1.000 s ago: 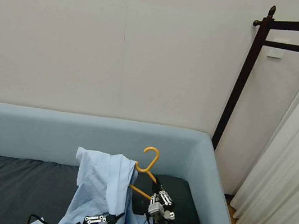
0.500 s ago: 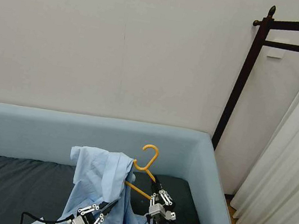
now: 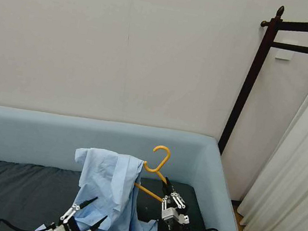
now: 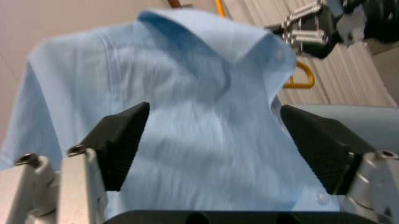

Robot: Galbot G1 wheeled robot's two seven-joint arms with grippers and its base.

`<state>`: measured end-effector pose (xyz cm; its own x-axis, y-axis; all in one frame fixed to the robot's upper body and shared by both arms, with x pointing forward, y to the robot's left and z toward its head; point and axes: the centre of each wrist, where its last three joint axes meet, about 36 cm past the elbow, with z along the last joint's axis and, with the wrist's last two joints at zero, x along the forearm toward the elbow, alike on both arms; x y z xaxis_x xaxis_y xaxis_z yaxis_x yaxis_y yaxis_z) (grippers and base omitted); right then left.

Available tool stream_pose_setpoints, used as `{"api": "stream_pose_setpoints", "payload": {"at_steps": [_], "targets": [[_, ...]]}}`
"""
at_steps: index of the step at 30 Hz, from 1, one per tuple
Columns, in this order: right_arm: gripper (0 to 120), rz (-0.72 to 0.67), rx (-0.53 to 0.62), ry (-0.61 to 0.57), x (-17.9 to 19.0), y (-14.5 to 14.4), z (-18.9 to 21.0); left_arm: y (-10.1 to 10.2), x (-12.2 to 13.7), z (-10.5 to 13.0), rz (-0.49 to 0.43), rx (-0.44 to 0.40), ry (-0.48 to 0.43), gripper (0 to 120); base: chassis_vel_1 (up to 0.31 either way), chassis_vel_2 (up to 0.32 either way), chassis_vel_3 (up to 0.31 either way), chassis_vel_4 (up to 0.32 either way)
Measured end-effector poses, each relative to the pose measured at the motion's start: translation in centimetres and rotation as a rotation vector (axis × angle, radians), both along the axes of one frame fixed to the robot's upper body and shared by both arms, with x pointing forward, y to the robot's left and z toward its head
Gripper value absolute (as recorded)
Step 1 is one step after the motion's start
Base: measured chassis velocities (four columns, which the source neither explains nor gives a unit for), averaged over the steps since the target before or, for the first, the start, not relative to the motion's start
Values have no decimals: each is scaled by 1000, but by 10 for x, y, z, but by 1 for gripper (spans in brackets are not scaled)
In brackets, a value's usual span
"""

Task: Pick up the clothes from the sofa and hang them on the clothes hanger.

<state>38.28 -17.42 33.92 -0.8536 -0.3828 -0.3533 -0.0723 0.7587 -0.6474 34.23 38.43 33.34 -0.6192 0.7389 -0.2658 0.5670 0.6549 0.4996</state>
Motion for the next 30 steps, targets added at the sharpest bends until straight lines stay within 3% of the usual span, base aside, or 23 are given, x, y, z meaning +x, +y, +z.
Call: {"api": "stream_pose_setpoints", "payload": {"at_steps": [3, 9, 11, 16, 20, 25, 30], "targets": [[5, 2, 2, -4, 1, 0, -1, 21, 1, 32, -54, 22, -34, 98, 0, 0, 0, 0], [5, 1, -12, -4, 6, -2, -7, 39, 4, 54, -122, 83, -38, 100, 0, 0, 0, 0], [5, 0, -20, -7, 10, -3, -10, 48, 15, 74, -186, 130, -55, 100, 0, 0, 0, 0], [5, 12, -40, -30, 11, -2, -10, 53, 35, 98, -200, 154, -73, 100, 0, 0, 0, 0], [5, 62, -101, -82, 10, 2, -13, 65, 69, 133, -206, 198, -11, 100, 0, 0, 0, 0], [5, 124, -119, -91, 8, 21, -19, 86, 86, 154, -180, 207, 84, 100, 0, 0, 0, 0], [5, 189, -143, -108, 15, 40, -23, 97, 97, 173, -232, 218, 188, 100, 0, 0, 0, 0]]}}
